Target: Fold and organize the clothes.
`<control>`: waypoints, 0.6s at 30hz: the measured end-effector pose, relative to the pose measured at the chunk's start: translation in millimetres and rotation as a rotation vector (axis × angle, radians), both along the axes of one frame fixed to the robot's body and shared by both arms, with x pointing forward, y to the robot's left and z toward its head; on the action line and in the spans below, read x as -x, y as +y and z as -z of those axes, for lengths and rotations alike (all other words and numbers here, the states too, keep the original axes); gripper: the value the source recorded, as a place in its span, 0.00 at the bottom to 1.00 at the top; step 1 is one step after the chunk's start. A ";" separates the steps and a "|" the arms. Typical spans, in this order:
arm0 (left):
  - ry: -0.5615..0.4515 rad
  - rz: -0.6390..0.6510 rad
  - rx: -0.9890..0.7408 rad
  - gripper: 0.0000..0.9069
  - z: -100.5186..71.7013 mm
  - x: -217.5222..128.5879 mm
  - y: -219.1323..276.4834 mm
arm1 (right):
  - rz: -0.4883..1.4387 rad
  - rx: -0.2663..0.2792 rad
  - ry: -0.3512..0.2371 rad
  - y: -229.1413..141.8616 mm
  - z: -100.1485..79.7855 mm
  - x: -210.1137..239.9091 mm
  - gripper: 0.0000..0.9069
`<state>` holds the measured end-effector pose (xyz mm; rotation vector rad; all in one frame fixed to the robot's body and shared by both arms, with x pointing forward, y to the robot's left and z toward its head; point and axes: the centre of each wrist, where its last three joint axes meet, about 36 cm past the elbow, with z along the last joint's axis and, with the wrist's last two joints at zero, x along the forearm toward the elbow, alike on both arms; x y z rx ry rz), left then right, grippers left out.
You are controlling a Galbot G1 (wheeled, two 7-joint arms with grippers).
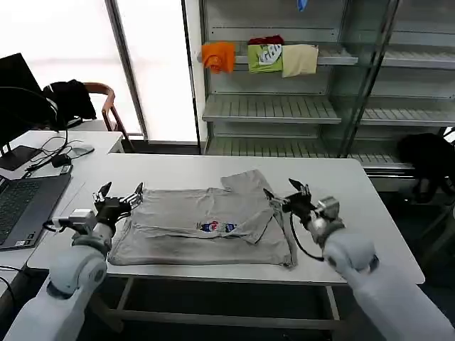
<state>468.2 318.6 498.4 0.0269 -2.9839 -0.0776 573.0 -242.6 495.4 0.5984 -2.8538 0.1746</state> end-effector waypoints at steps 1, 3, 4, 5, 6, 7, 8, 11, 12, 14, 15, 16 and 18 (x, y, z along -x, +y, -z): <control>0.009 0.000 0.001 1.00 1.9 -6.7 1.4 | 0.001 0.009 0.011 0.9 3.0 -13.6 1.00; 0.032 -0.008 0.002 1.00 5.4 -18.1 4.0 | 0.002 0.026 0.028 2.6 8.0 -36.4 1.00; 0.046 -0.008 0.001 1.00 7.4 -23.9 5.3 | 0.001 0.036 0.038 3.8 10.3 -48.4 1.00; 0.059 -0.009 -0.001 1.00 8.8 -29.2 6.8 | 0.004 0.046 0.047 4.9 11.8 -58.9 1.00; 0.073 -0.009 -0.003 1.00 10.2 -34.3 8.3 | 0.007 0.057 0.055 6.1 12.9 -69.2 1.00; 0.090 -0.009 -0.006 1.00 11.9 -39.7 9.8 | 0.011 0.068 0.065 7.7 14.7 -79.2 1.00; 0.104 -0.009 -0.009 1.00 13.1 -44.6 11.3 | 0.015 0.077 0.075 9.3 16.3 -87.9 1.00; 0.148 -0.008 -0.016 1.00 16.8 -58.7 15.7 | 0.022 0.098 0.110 14.1 22.0 -109.5 1.00; 0.161 -0.010 -0.020 1.00 17.9 -63.4 17.0 | 0.022 0.105 0.121 15.9 23.7 -115.0 1.00; 0.182 -0.005 -0.025 1.00 20.2 -71.2 18.2 | 0.021 0.122 0.143 20.0 26.4 -124.8 1.00; 0.193 -0.004 -0.029 1.00 21.3 -75.7 18.9 | 0.021 0.128 0.152 22.2 27.6 -128.7 1.00; 0.203 -0.003 -0.033 1.00 22.5 -79.4 19.5 | 0.021 0.136 0.161 24.1 29.0 -132.5 1.00; 0.223 -0.001 -0.041 1.00 25.4 -87.6 21.2 | 0.018 0.143 0.174 28.3 30.6 -138.3 1.00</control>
